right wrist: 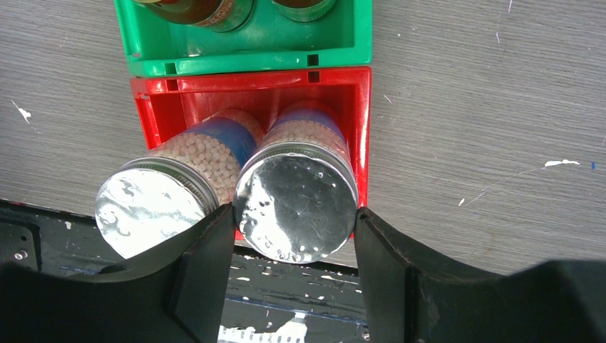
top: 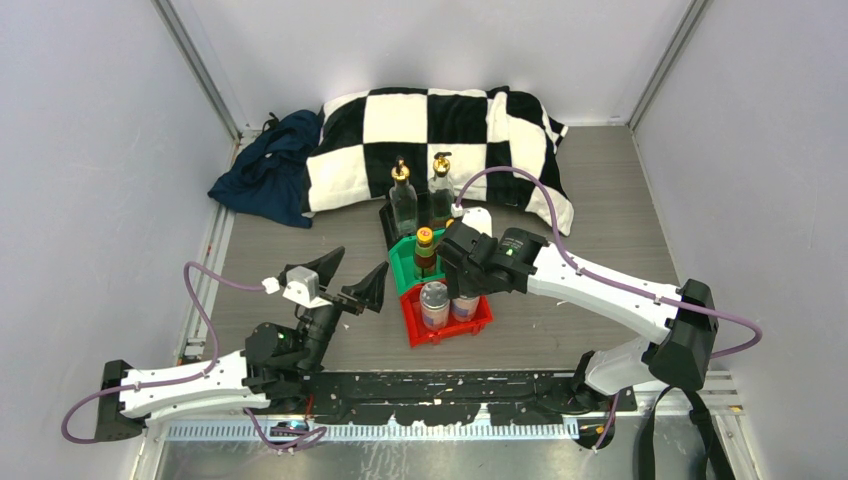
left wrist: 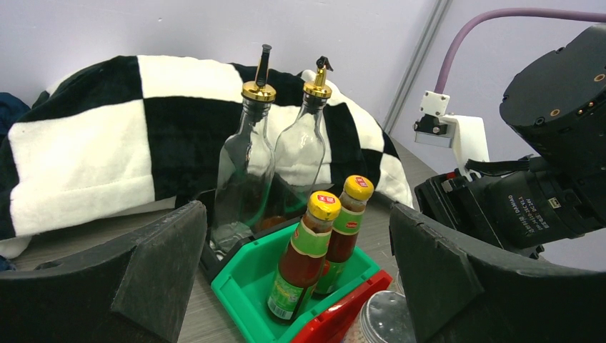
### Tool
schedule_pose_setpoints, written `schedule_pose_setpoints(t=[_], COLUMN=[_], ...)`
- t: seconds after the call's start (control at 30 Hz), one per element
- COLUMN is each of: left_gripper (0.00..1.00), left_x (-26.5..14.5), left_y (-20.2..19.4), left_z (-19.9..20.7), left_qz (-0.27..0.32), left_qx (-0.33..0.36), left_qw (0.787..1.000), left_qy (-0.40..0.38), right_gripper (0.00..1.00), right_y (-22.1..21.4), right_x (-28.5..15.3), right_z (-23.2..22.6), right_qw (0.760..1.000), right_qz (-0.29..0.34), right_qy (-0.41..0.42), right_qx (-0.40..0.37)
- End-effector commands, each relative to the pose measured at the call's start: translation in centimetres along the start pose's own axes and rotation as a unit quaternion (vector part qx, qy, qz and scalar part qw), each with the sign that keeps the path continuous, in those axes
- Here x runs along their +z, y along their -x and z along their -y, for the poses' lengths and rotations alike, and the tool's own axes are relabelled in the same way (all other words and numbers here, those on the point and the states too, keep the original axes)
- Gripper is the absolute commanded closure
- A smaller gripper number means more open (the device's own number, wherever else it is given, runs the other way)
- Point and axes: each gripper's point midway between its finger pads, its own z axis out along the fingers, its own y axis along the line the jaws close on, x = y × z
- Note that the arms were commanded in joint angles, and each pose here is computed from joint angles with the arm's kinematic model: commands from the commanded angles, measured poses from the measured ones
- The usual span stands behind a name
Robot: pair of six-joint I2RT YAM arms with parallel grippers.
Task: Organize the condiment bottles
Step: Place the bottle in the storage box.
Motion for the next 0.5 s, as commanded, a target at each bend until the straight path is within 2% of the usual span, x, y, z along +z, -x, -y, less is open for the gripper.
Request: schedule_pose_setpoints(t=[0.0,0.1,0.47], left_gripper=[0.0,0.0,0.0], left_x=[0.14,0.17,0.3], left_y=[0.92,0.9,0.81], left_z=[-0.07,-0.07,0.12], left_qz=[0.015,0.015,0.014], left_qx=[-0.024,-0.023,-0.021], left_qw=[1.0,1.0,1.0], left_qy=[0.008,0.009,0.008], right_gripper=[0.99,0.97,0.61], right_y=[1.33,1.31,1.37], right_x=[-0.71,-0.77,-1.02], right_z=[-0.3,-0.28,-0.24], right_qw=[0.999,0.999,0.999], right_qz=[0.03,0.029,0.028], right_qy=[0.015,0.015,0.015], right_qx=[0.012,0.011,0.005])
